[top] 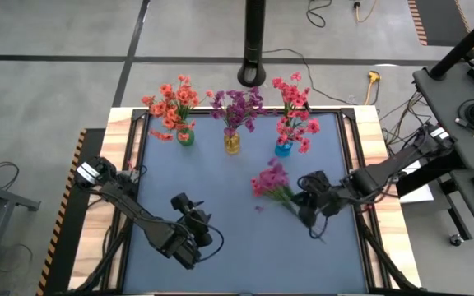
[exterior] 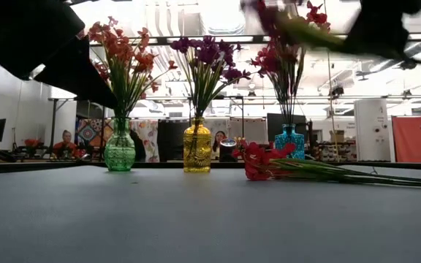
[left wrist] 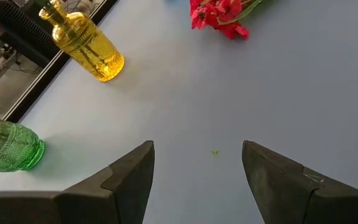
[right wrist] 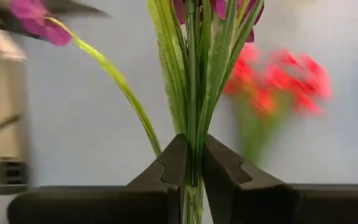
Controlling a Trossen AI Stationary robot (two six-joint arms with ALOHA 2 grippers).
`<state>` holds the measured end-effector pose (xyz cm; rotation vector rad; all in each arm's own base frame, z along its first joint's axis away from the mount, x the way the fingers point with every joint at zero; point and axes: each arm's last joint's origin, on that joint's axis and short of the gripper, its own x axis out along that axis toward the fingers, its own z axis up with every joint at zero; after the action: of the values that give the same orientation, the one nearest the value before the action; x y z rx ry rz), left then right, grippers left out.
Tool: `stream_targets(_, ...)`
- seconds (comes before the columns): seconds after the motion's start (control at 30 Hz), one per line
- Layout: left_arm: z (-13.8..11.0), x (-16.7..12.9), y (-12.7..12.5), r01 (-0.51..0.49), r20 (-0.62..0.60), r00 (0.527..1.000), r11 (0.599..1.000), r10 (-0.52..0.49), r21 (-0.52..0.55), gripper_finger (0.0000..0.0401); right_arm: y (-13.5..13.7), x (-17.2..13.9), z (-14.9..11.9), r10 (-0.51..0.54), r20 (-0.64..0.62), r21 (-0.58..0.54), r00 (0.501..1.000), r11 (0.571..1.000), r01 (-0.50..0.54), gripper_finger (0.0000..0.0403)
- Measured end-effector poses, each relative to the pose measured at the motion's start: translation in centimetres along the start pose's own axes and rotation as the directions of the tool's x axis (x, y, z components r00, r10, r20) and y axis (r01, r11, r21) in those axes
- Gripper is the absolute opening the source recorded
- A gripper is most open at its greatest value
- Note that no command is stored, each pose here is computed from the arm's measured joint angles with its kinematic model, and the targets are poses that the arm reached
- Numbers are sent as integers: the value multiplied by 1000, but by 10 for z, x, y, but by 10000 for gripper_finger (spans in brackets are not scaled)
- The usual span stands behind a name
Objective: Sort flowers into vase by color
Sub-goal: Put the violet flowers into the yellow vase
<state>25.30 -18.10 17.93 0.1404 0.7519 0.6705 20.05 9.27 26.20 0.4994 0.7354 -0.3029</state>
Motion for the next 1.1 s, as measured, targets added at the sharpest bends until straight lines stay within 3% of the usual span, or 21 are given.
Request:
stream_targets(0.13, 0, 0, 1, -6, -4, 1000, 1000, 6, 22, 225, 22, -1, 17, 201, 173, -149, 964, 973, -176, 34)
stream_targets(0.2, 1, -1, 2, -12, -7, 1000, 999, 12, 44, 225, 32, 0, 26, 266, 292, -246, 919, 949, -197, 34)
stream_targets(0.37, 10, -7, 1, -4, -3, 1000, 984, 4, 176, 225, 48, 13, 47, 305, 507, -426, 806, 902, -74, 34)
stream_targets(0.57, 39, -27, 11, -10, 90, 996, 936, -23, 352, 225, 46, 37, 76, 294, 689, -463, 662, 882, 90, 34)
stream_targets(0.77, 67, -43, 45, -40, 186, 981, 904, -45, 425, 217, 27, 51, 106, 378, 733, -509, 566, 856, 88, 34)
stream_targets(0.9, 77, -47, 64, 90, 210, 950, 847, -231, 524, 198, 10, 60, 120, 359, 761, -500, 541, 855, 136, 34)
stream_targets(1.0, 76, -48, 83, 215, 245, 868, 773, -431, 597, 179, 1, 70, 127, 361, 773, -504, 522, 849, 160, 34)
stream_targets(1.1, 68, -48, 105, 303, 319, 770, 756, -553, 580, 159, -5, 74, 133, 374, 800, -504, 469, 844, 186, 34)
